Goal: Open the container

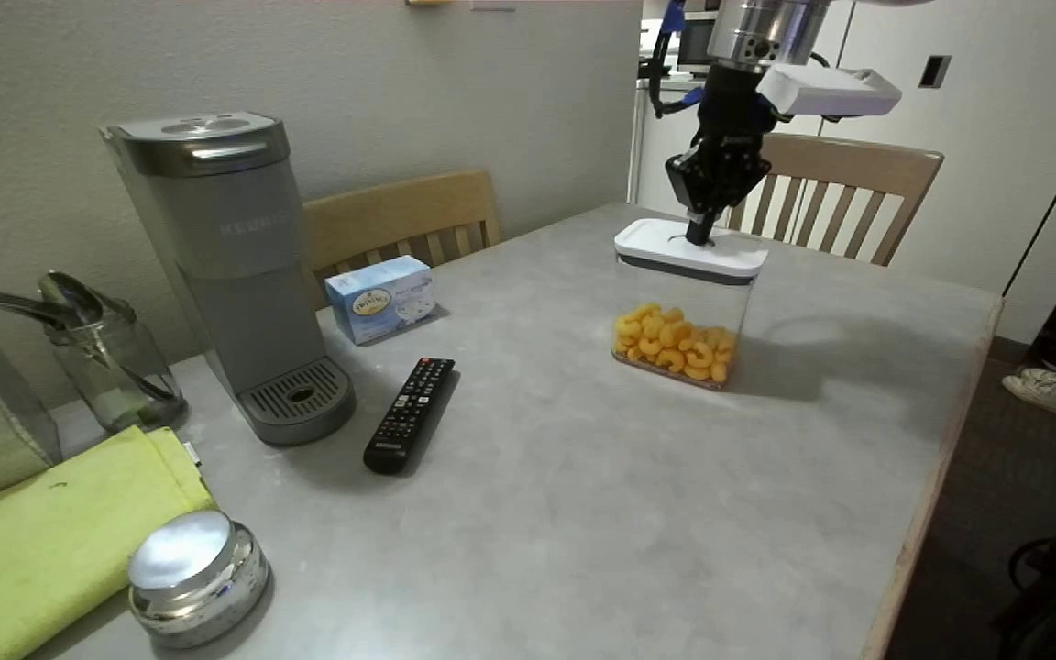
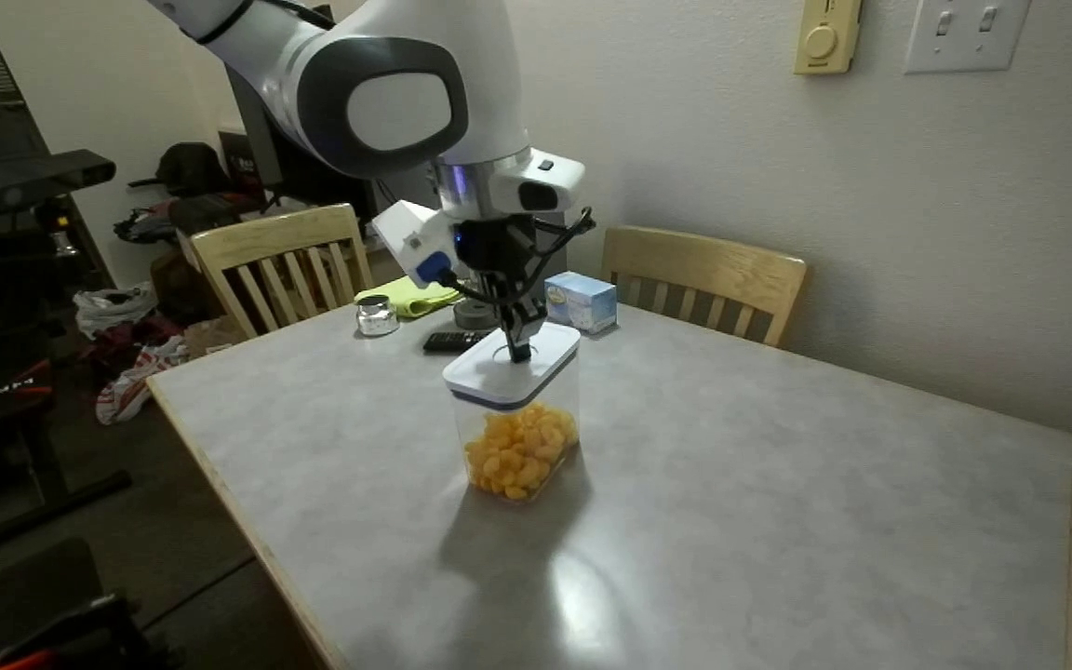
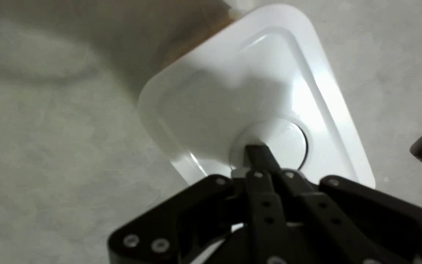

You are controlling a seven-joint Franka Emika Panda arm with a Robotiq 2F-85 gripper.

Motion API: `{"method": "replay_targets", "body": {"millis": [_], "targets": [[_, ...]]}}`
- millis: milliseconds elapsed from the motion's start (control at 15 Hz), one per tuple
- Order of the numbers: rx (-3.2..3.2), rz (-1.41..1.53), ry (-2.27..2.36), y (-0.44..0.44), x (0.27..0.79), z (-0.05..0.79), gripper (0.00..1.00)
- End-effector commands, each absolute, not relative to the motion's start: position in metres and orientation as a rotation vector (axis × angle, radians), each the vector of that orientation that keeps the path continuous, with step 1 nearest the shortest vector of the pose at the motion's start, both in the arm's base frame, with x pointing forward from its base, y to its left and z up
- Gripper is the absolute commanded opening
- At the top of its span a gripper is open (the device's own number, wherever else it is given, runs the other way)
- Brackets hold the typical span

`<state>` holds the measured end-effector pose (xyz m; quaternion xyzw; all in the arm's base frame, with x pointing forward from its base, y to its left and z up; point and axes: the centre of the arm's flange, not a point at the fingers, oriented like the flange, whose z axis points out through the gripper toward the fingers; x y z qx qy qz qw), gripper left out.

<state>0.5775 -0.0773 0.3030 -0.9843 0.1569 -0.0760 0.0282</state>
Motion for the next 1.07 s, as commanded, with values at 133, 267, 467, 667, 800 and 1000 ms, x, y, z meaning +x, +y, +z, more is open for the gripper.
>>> {"method": "replay_targets", "body": {"millis": [133,267,467,667,800,1000], "targets": [[-3.029,-0.115,0.523,-0.089,0.563,0.258,0.00],[-3.025,-0.123,0.523,-0.088,0.563,0.261,0.00],[-3.050,-0.158,0.494,-0.087,0.570,0.283,0.00],[-3.076,-0.173,0.415,-0.077,0.578,0.325,0.00],[-3.100,-0.187,0.364,-0.072,0.583,0.353,0.00],[-3.130,-0.204,0.297,-0.065,0.588,0.393,0.00]]}}
